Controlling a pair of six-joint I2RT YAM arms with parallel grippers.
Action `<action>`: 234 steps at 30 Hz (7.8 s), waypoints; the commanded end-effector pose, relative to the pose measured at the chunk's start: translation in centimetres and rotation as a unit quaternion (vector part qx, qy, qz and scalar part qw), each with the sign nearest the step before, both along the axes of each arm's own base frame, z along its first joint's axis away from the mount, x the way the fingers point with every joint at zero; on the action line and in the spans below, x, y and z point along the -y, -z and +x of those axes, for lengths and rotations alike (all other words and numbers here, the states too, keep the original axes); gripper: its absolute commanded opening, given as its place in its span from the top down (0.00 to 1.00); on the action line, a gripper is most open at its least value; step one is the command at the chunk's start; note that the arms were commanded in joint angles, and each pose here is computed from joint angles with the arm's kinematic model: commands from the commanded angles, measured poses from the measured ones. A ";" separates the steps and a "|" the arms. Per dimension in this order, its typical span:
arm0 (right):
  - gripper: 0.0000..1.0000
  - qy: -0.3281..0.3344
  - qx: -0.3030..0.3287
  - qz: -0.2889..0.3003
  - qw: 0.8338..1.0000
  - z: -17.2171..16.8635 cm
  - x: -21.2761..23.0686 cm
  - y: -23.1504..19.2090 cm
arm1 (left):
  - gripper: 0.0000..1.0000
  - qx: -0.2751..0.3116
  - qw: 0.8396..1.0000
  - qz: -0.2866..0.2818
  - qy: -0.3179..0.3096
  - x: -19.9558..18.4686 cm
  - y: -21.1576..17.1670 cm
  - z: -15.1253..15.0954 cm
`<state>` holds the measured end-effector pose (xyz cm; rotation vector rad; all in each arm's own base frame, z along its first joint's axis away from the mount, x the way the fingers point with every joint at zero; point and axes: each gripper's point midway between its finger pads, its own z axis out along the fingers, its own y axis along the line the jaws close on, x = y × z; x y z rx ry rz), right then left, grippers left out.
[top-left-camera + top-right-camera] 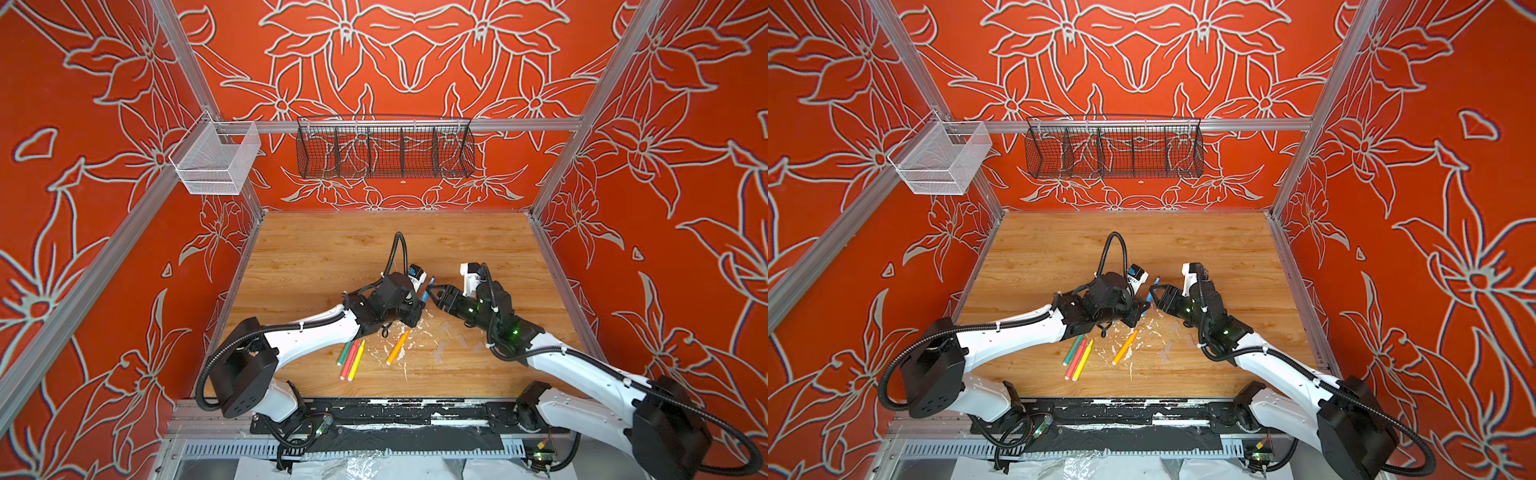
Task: Insert the pens into the pen caps
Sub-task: 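Lift the blue marker upright with the left gripper while the right gripper approaches it, then hold the blue marker upright with the left gripper while the right gripper withdraws, then move the right gripper over the translucent caps and align with one, then lower the right gripper and grasp a translucent cap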
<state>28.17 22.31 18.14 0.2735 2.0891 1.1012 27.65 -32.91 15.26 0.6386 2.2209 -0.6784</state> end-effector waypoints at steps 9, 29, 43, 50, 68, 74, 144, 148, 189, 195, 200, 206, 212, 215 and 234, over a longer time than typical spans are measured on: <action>0.52 0.012 0.027 0.006 1.000 1.6 -1.0 -2.9 | 1.00 0.024 0.999 -0.007 0.047 1.5 -0.5 -0.8; 0.67 0.002 0.001 -0.007 1.000 -0.1 -1.3 -1.1 | 1.00 0.055 0.997 -0.022 0.040 0.5 -2.3 -1.1; 0.84 -0.009 -0.002 -0.009 1.000 0.5 -2.4 -0.6 | 1.00 0.052 0.995 -0.048 0.063 1.3 -2.8 -1.9; 0.95 -0.002 0.008 0.014 1.000 -0.1 -2.1 -1.5 | 0.69 0.052 0.996 -0.043 0.059 1.3 -2.2 -1.6; 0.96 -0.009 0.030 0.030 0.999 -2.4 -3.0 -2.9 | 0.93 0.060 0.995 -0.055 0.062 1.1 -3.1 -1.9; 0.88 0.000 0.032 0.022 0.999 -2.5 -2.4 -2.7 | 1.00 0.060 0.995 -0.060 0.060 1.0 -3.2 -2.0; 0.84 -0.127 -0.153 -0.386 0.901 -12.7 4.3 15.4 | 1.00 0.059 0.993 -0.044 -0.091 -6.2 -2.2 2.1; 0.84 -0.143 -0.150 -0.368 0.906 -13.0 3.4 15.3 | 1.00 0.055 0.994 -0.046 -0.085 -6.0 -2.1 2.0; 0.80 -0.153 -0.087 -0.296 0.939 -9.4 -4.0 13.5 | 1.00 0.081 0.990 -0.050 -0.102 -7.2 -3.5 1.8; 0.80 -0.140 -0.083 -0.320 0.933 -8.2 -4.4 13.6 | 1.00 0.082 0.990 -0.052 -0.101 -7.2 -3.6 1.8; 0.80 -0.147 -0.069 -0.335 0.928 -7.5 -5.1 13.1 | 1.00 0.083 0.990 -0.052 -0.102 -7.3 -3.6 1.8; 0.62 -0.146 -0.031 -0.354 0.923 -6.6 -5.0 11.3 | 1.00 0.084 0.990 -0.053 -0.102 -7.3 -3.8 1.8; 0.47 -0.164 0.003 -0.376 0.912 -6.0 -5.4 11.1 | 1.00 0.085 0.986 -0.045 -0.135 -8.3 -3.5 2.2; 0.44 -0.179 0.018 -0.381 0.907 -5.6 -6.2 10.9 | 1.00 0.081 0.980 -0.030 -0.180 -9.9 -3.2 3.0; 0.40 -0.202 -0.046 -0.394 0.896 -1.8 -7.8 15.4 | 1.00 0.078 0.978 -0.044 -0.190 -10.8 -3.4 3.1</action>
